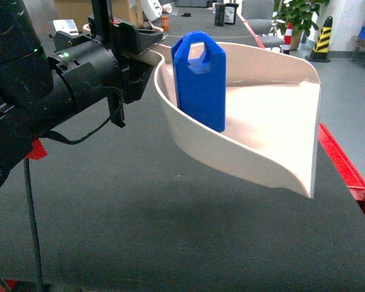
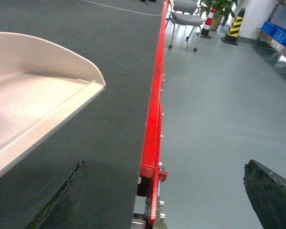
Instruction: Place part in tray to right shelf
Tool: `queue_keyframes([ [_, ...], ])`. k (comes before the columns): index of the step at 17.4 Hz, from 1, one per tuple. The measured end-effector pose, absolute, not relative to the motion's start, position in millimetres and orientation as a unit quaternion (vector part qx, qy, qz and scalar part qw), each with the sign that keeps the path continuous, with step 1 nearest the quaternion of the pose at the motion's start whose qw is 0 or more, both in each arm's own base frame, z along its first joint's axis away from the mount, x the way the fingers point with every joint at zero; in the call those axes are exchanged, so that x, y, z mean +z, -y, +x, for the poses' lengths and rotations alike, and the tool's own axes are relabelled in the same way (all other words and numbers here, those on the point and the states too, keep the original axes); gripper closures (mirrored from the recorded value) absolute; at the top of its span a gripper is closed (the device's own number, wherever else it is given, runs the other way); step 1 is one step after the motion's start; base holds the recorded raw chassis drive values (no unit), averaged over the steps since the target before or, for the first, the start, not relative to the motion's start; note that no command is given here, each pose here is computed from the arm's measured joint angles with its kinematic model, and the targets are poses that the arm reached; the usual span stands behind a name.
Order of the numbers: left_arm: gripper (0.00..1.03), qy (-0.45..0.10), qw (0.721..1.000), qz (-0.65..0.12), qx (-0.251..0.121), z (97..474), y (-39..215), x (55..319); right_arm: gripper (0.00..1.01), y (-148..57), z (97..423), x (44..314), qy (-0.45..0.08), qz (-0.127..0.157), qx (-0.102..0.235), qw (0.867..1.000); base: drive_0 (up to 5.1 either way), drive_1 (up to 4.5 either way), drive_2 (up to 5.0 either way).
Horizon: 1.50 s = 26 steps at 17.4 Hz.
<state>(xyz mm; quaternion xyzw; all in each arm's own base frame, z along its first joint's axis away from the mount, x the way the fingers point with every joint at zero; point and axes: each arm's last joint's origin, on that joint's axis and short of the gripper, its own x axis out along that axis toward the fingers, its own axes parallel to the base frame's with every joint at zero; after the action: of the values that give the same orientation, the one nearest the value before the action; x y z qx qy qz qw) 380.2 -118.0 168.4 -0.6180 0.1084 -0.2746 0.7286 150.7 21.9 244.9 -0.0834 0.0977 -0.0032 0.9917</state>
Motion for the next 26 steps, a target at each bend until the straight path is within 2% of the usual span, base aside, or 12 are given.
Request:
queue_keyframes([
  [12,0.88,-0.108,0.729,-0.618,-0.276,380.1,118.1,168.6,0.03,-21.9,150.7,244.9,-0.098,-0.084,-0.003,0.992,4.9,-3.37,-1.4],
  [26,0.88,-0.109,0.729,-0.618,-0.274,380.0,117.9,167.7,0.03,-21.8,150.3,245.1,-0.097,-0.083,-0.003,0.992,5.0,-2.37,-2.4],
])
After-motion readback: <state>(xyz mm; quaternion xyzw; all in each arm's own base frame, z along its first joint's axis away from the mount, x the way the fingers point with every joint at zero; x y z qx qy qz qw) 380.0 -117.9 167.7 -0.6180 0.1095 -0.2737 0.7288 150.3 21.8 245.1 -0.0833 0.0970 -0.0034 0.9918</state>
